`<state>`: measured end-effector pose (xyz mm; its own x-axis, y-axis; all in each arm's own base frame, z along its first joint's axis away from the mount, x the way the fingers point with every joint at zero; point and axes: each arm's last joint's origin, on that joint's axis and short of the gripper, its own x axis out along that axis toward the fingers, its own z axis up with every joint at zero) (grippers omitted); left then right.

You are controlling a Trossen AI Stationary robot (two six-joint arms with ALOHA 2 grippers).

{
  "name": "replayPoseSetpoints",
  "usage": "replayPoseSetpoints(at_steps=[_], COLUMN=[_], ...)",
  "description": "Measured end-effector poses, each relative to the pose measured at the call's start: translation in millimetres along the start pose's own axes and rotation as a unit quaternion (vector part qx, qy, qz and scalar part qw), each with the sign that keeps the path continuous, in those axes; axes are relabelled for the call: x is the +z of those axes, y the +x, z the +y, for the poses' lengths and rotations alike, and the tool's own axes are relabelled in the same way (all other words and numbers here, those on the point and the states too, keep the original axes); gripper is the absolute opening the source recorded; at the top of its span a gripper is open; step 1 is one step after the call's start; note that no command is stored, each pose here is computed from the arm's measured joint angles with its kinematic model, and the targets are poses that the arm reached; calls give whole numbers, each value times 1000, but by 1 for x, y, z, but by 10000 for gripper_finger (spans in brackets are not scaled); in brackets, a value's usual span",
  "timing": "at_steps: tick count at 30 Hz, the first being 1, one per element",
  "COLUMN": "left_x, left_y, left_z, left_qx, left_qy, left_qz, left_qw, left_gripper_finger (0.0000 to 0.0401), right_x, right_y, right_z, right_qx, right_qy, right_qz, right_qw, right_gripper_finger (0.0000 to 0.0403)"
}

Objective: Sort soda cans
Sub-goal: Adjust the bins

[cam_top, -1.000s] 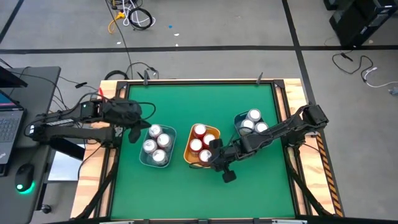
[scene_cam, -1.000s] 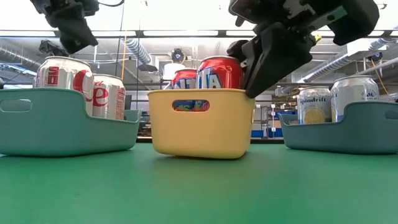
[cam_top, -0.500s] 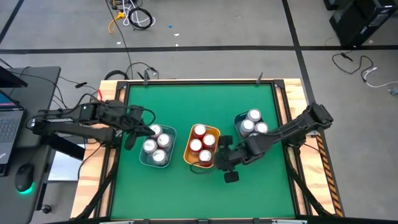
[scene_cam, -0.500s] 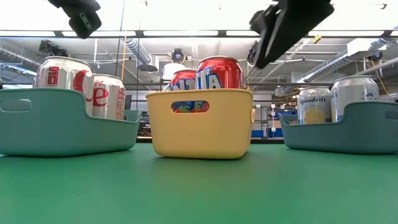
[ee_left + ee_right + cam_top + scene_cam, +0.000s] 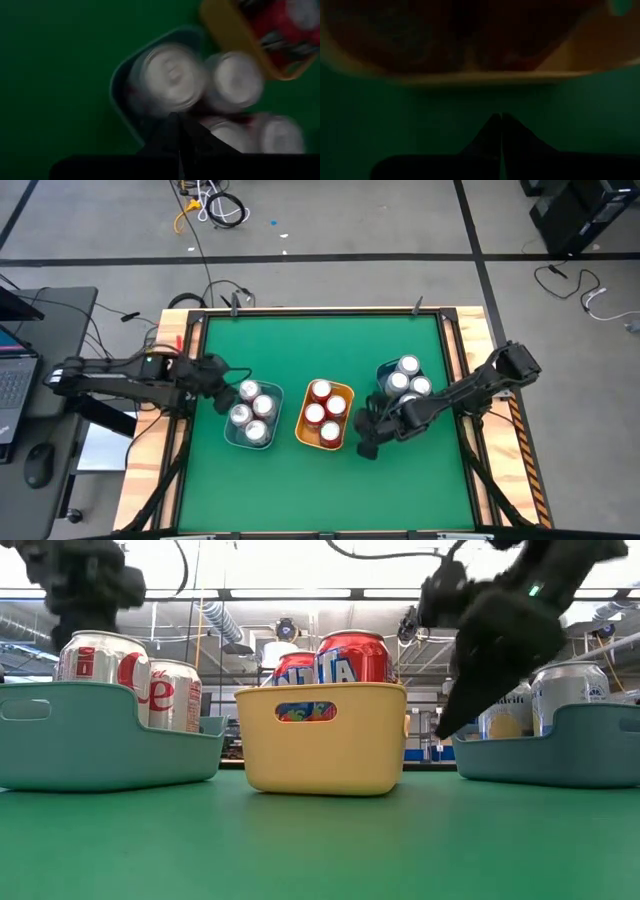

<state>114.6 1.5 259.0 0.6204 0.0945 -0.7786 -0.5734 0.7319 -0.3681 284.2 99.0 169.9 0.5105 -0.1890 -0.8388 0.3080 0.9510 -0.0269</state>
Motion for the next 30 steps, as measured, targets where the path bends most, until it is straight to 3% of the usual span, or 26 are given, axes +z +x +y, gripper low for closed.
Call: replayPoseSetpoints(at_steps=[7,14,21,30], left_x=[-22,-35,-45,-50], left_y=[27,45,76,91], left_z=[16,26,27,29], left_qx=[46,62,-34,-78], left_qy=[-58,-86,-100,-107], left_qz=[48,64,54,16], left_qw=[996,992,993,991], left_gripper_finger=[0,0,0,0], right_x=[-11,-5,-1,14], right_y=[25,32,35,48], right_z=[-22,-34,-41,-60], right_qx=[-4,-7,-10,-8], right_qy=[64,62,33,2], right_qz=[-55,-75,-77,-99], right_qw=[996,995,996,995], right_gripper_finger=[1,0,0,0])
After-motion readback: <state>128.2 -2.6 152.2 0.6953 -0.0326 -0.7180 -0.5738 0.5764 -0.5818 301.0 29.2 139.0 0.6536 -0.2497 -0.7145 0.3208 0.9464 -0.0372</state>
